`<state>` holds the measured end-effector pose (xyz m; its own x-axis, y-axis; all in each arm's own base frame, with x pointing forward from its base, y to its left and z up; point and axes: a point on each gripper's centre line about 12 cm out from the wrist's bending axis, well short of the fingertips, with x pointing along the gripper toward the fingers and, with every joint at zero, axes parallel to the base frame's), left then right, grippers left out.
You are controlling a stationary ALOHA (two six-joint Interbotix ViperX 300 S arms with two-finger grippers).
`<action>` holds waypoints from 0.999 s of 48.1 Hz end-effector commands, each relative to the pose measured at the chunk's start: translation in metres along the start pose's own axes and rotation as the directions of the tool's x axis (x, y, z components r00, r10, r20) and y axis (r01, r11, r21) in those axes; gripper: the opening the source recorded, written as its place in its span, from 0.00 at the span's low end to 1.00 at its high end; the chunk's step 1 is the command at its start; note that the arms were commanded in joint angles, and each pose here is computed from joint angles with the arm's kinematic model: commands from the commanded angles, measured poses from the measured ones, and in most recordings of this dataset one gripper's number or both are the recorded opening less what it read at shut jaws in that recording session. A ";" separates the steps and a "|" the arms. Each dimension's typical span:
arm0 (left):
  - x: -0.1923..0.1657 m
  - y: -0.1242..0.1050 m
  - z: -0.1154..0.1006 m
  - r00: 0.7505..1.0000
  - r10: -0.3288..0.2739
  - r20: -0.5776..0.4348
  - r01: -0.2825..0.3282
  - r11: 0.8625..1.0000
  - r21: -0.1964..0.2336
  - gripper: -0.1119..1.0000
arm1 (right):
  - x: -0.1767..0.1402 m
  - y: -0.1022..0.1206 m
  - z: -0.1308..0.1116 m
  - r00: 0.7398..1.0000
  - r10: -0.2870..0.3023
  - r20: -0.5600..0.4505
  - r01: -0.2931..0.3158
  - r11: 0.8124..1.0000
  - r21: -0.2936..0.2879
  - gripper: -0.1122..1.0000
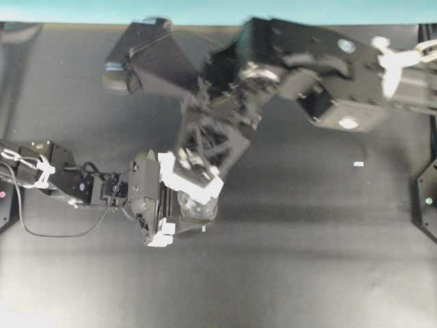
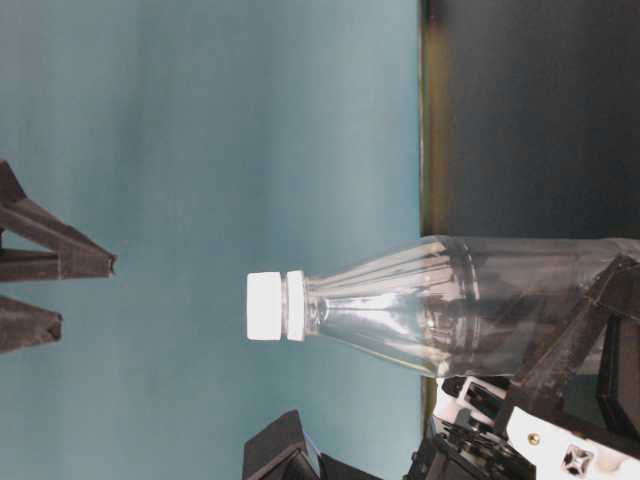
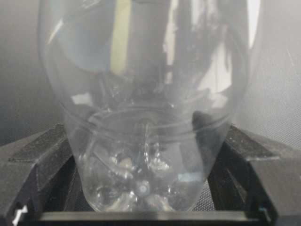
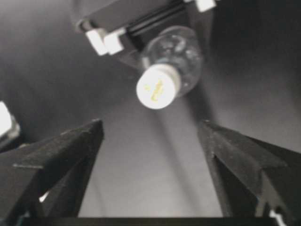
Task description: Open the bottle cap by holding the bottle with the left arm and twisting the cap with the right arm.
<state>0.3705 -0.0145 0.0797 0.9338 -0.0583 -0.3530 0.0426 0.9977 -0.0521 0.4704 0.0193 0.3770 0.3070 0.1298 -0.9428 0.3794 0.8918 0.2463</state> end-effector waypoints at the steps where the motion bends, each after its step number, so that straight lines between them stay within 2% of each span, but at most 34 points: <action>1: 0.001 -0.002 0.003 1.000 -0.006 0.010 0.006 1.000 0.000 0.84 | -0.002 0.015 -0.002 1.000 0.010 0.003 -0.010 0.999 0.032 0.80; 5: 0.001 -0.002 0.003 1.000 -0.006 0.010 0.006 1.000 0.000 0.84 | 0.007 0.015 -0.001 1.000 -0.003 -0.024 0.005 0.997 0.081 0.80; 16: 0.000 -0.002 0.003 1.000 -0.006 0.010 0.006 1.000 -0.001 0.84 | 0.034 0.013 -0.003 0.995 -0.037 -0.090 0.047 0.992 0.113 0.80; 35: 0.001 -0.001 0.001 1.000 -0.004 -0.005 0.004 1.000 -0.001 0.84 | 0.074 0.004 -0.009 0.992 -0.052 -0.117 0.066 0.990 0.124 0.80; 48: 0.001 -0.001 0.003 1.000 -0.005 -0.002 0.005 1.000 -0.001 0.84 | 0.083 0.001 -0.011 0.992 -0.054 -0.117 0.069 0.990 0.126 0.78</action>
<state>0.3700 -0.0144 0.0787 0.9294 -0.0577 -0.3644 0.0406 0.9977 -0.0545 0.4859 0.0351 0.2943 0.1664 0.1335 -0.9770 0.5073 0.8380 0.2009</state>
